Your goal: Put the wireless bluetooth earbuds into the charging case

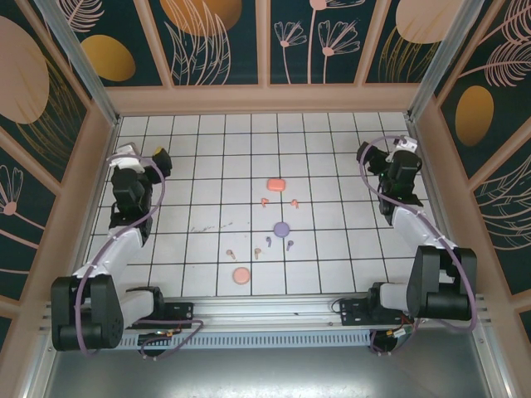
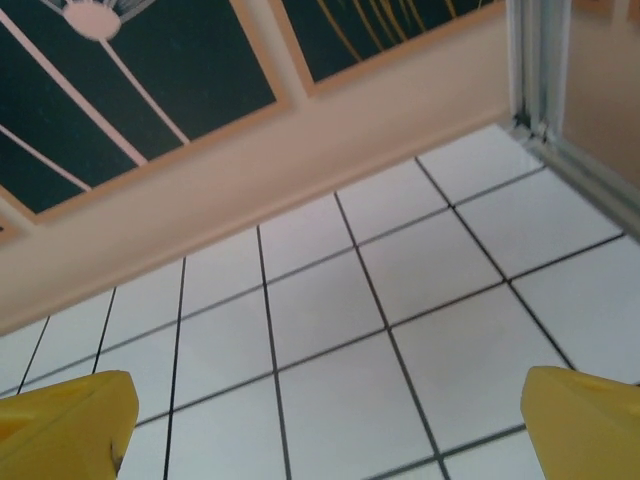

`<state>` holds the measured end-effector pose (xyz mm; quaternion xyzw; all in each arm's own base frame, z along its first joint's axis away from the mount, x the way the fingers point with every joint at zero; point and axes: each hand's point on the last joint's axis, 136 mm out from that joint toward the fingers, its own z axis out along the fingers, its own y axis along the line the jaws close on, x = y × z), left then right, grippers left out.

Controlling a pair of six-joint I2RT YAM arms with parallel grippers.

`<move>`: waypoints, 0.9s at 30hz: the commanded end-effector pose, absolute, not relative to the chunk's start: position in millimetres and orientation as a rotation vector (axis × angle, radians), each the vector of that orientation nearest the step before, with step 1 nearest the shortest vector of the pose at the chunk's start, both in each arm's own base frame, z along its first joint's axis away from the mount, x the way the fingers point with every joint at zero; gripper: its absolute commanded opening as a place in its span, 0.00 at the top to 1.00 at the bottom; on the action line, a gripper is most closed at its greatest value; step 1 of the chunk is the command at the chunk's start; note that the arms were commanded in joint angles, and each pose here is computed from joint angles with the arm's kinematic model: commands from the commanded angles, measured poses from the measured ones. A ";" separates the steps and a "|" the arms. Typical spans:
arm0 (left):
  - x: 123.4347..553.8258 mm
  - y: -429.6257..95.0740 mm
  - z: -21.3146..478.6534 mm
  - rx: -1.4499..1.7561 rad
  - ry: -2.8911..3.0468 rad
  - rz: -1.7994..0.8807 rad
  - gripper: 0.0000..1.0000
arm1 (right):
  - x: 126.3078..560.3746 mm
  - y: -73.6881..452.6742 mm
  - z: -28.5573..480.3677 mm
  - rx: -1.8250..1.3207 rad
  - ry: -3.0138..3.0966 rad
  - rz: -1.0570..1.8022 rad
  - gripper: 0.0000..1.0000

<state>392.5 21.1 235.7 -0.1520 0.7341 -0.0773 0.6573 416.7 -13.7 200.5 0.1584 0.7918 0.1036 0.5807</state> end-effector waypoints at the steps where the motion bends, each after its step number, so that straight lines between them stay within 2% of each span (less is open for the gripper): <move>1: 391.1 3.7 228.8 -0.439 1.759 -0.349 0.04 | 403.2 20.1 172.2 0.342 2.020 0.345 0.01; 10: 392.1 -36.8 214.2 -0.452 1.855 -0.543 0.01 | 358.8 136.3 148.6 0.143 2.276 0.502 0.12; 15: 393.7 -56.5 187.5 -0.471 1.937 -0.619 0.01 | 342.2 176.3 130.2 0.138 2.390 0.561 0.16; 27: 414.3 -81.5 156.9 -0.502 2.042 -0.626 0.01 | 380.7 241.3 104.3 0.109 2.578 0.469 0.16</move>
